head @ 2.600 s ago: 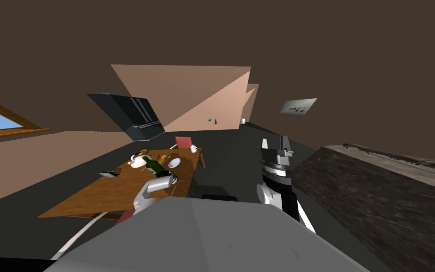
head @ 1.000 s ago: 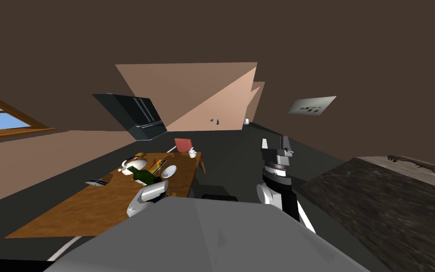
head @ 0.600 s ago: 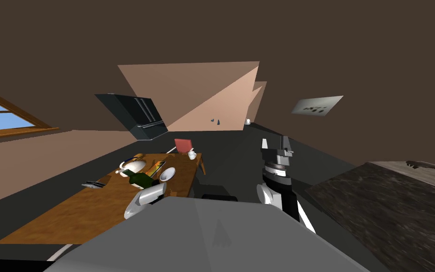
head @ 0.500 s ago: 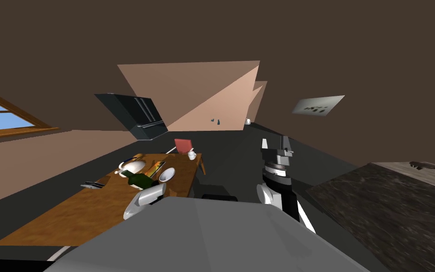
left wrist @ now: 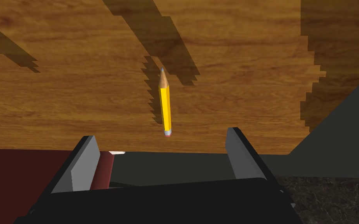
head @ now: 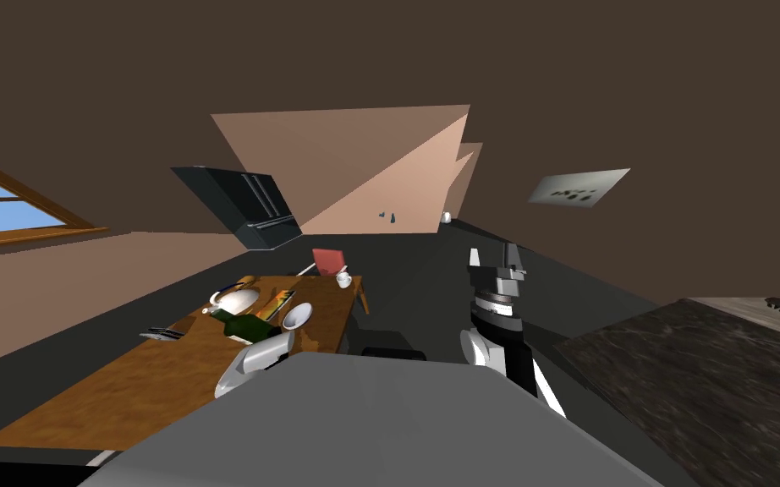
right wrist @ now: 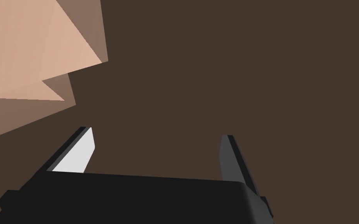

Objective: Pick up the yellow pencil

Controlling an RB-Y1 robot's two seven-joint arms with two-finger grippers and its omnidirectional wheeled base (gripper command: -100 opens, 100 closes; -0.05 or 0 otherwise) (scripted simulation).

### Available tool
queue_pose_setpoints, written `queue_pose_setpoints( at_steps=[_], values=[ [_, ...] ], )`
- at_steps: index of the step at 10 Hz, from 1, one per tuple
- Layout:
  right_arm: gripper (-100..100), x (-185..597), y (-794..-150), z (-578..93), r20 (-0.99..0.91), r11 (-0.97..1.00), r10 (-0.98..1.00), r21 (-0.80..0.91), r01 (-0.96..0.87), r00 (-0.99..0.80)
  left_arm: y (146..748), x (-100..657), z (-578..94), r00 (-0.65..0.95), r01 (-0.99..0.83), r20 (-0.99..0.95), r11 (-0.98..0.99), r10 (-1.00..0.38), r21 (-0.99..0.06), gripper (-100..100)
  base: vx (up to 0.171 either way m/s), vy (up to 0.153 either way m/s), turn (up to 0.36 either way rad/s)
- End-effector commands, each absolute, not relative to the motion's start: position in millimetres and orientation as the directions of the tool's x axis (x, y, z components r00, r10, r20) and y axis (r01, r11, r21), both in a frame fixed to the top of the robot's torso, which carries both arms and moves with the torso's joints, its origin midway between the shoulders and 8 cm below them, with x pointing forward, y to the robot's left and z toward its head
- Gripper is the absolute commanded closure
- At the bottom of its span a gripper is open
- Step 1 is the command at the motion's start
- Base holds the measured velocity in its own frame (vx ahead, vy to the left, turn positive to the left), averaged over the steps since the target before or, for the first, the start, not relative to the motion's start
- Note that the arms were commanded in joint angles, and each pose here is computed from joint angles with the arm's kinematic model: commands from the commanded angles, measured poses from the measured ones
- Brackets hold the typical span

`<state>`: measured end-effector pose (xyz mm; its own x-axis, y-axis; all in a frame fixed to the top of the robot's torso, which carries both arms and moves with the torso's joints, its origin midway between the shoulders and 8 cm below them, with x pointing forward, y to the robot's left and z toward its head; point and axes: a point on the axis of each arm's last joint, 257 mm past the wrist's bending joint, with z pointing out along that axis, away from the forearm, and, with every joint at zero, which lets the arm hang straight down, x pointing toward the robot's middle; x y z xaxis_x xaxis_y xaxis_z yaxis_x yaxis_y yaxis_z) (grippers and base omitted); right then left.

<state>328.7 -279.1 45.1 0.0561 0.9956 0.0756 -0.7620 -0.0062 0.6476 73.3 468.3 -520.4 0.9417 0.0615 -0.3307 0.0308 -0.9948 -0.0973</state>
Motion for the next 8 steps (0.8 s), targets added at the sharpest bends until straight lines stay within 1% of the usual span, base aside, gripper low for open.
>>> queue_pose_setpoints(
  at_steps=[1, 6, 7, 8],
  values=[
    [0, 329, -279, 45, 0.076, -0.006, 0.996, 0.648, -0.762, 0.056, 468, 70, -527, 0.942, 0.025, -0.331, -0.995, 0.056, -0.098, -100, 0.014, 0.005, 0.044],
    [0, 329, -279, 45, 0.076, -0.006, 0.996, 0.648, -0.762, 0.056, 465, 62, -540, 0.942, 0.013, -0.332, -0.995, 0.045, -0.097, -100, 0.020, 0.008, 0.034],
    [0, 329, -279, 45, 0.076, -0.006, 0.996, 0.648, -0.762, 0.056, 465, 62, -541, 0.943, 0.012, -0.331, -0.995, 0.044, -0.098, 100, 0.000, 0.000, 0.000],
    [0, 329, -279, 45, 0.076, -0.006, 0.996, 0.648, -0.762, 0.056, 465, 62, -541, 0.943, 0.012, -0.331, -0.995, 0.044, -0.098, 100, 0.000, 0.000, 0.000]
  ],
)
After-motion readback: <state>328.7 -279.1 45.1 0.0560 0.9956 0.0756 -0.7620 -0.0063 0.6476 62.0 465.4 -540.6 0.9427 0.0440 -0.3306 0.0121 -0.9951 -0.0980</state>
